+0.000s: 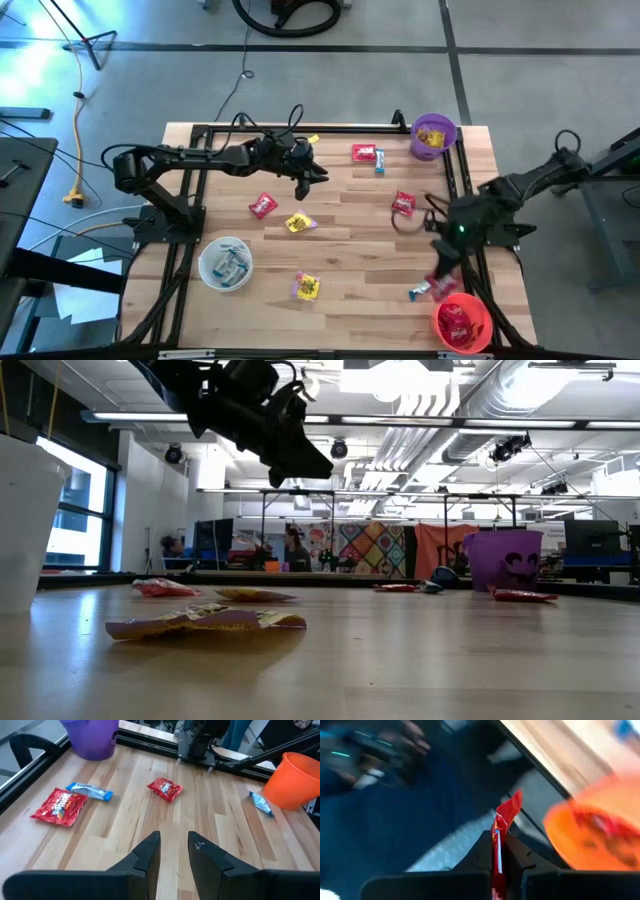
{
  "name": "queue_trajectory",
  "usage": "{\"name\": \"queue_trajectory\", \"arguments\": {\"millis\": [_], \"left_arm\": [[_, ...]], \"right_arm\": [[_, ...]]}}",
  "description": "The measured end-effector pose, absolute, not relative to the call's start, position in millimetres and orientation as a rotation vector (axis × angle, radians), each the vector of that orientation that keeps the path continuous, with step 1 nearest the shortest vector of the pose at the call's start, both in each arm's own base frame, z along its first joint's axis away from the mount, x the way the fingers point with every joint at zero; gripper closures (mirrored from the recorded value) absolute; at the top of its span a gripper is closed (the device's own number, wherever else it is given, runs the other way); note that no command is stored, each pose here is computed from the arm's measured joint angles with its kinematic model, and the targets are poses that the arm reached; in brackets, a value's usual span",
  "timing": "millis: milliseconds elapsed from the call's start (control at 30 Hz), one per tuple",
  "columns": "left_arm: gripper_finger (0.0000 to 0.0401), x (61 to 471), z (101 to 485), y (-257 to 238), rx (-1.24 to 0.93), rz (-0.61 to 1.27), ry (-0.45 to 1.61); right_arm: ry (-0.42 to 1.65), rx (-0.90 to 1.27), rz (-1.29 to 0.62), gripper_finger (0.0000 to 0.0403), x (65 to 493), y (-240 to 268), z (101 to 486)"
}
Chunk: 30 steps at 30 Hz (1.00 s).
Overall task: Sort candy
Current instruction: Put the red candy into the orange bin
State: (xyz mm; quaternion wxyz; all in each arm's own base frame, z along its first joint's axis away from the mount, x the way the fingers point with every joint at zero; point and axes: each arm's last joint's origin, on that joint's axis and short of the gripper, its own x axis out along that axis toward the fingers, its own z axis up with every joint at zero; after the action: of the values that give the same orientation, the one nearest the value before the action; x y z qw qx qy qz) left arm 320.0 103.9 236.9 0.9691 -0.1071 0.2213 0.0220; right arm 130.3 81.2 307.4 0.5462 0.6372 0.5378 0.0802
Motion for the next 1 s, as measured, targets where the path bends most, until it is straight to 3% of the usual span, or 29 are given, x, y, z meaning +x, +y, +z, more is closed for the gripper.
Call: {"name": "queue_trajectory", "arguments": {"millis": [267, 867, 1000], "left_arm": [[0.0319, 320.0, 237.0, 104.0, -0.216, 0.045, 0.446], [0.0319, 318.7, 234.5, 103.2, -0.238, 0.042, 0.475], [0.0319, 316.1, 231.1, 104.6, -0.252, 0.047, 0.514]], "right_arm": [[1.637, 1.395, 0.000, 0.0398, 106.0, 116.0, 286.6], [1.800, 1.057, -0.112, 0.0397, 122.9, 180.6, 231.2], [1.807, 1.031, -0.104, 0.0371, 127.3, 189.2, 222.0]]}}
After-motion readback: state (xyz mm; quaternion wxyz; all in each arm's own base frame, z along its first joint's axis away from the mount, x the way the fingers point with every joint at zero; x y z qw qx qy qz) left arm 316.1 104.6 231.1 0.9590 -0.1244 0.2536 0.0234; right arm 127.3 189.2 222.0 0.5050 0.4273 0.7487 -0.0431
